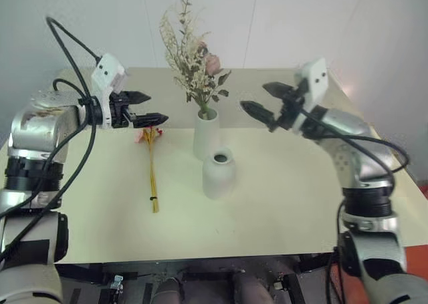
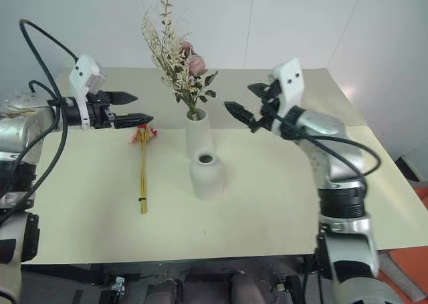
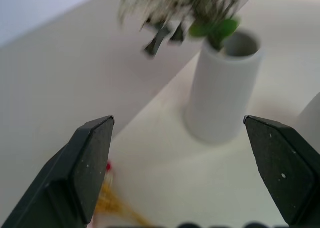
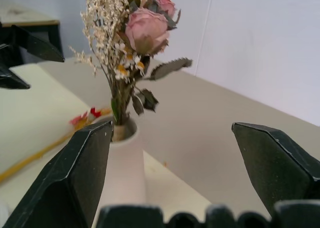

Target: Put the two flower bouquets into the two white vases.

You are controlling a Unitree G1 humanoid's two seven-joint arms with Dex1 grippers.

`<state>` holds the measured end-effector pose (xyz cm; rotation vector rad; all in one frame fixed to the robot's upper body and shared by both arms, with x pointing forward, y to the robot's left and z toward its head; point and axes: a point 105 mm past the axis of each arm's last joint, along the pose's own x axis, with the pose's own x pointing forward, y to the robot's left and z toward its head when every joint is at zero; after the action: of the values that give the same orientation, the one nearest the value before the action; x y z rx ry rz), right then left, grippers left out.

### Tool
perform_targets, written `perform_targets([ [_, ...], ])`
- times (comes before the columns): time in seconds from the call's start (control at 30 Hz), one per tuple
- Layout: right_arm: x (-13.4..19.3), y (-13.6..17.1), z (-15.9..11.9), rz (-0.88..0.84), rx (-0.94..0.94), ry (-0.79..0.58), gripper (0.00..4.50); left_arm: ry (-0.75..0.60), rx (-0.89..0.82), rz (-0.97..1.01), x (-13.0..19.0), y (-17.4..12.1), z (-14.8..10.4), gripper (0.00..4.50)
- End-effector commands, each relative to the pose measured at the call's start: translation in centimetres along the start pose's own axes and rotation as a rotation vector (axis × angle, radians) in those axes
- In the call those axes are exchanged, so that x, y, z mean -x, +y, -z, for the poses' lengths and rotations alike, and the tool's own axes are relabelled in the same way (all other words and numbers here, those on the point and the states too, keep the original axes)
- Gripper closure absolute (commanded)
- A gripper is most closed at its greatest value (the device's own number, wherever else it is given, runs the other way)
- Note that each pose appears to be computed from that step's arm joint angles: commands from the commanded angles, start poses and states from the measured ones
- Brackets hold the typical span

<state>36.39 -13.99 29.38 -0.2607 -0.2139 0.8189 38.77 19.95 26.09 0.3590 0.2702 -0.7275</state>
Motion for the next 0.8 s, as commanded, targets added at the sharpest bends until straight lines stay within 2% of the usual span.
perform_targets([
  [0.03,2.4,-0.3,-1.2,-0.102,0.03,0.019,0.03,0.096,0.037,-0.06,0.0,-0.1,0.0,0.0],
  [0.13,4.6,-0.6,-1.2,-0.196,0.034,0.082,0.03,0.231,0.103,-0.11,-0.1,-0.7,1.6,0.0],
  [0.23,5.9,-0.6,-0.8,-0.245,0.059,0.138,0.03,0.312,0.159,-0.157,-0.5,-1.1,3.3,0.0],
  [0.37,7.3,0.1,-0.8,-0.317,0.051,0.174,0.03,0.433,0.261,-0.282,-2.2,-0.6,6.3,0.0],
  [0.53,8.2,0.6,-0.9,-0.389,0.057,0.21,0.03,0.521,0.312,-0.356,-3.5,-0.7,8.4,0.0],
  [0.7,8.7,0.6,-1.3,-0.4,0.063,0.221,0.03,0.548,0.365,-0.371,-4.6,-1.0,9.8,0.0],
  [0.8,8.8,0.6,-1.3,-0.4,0.062,0.23,0.0,0.555,0.403,-0.374,-5.5,-1.1,10.6,0.57],
])
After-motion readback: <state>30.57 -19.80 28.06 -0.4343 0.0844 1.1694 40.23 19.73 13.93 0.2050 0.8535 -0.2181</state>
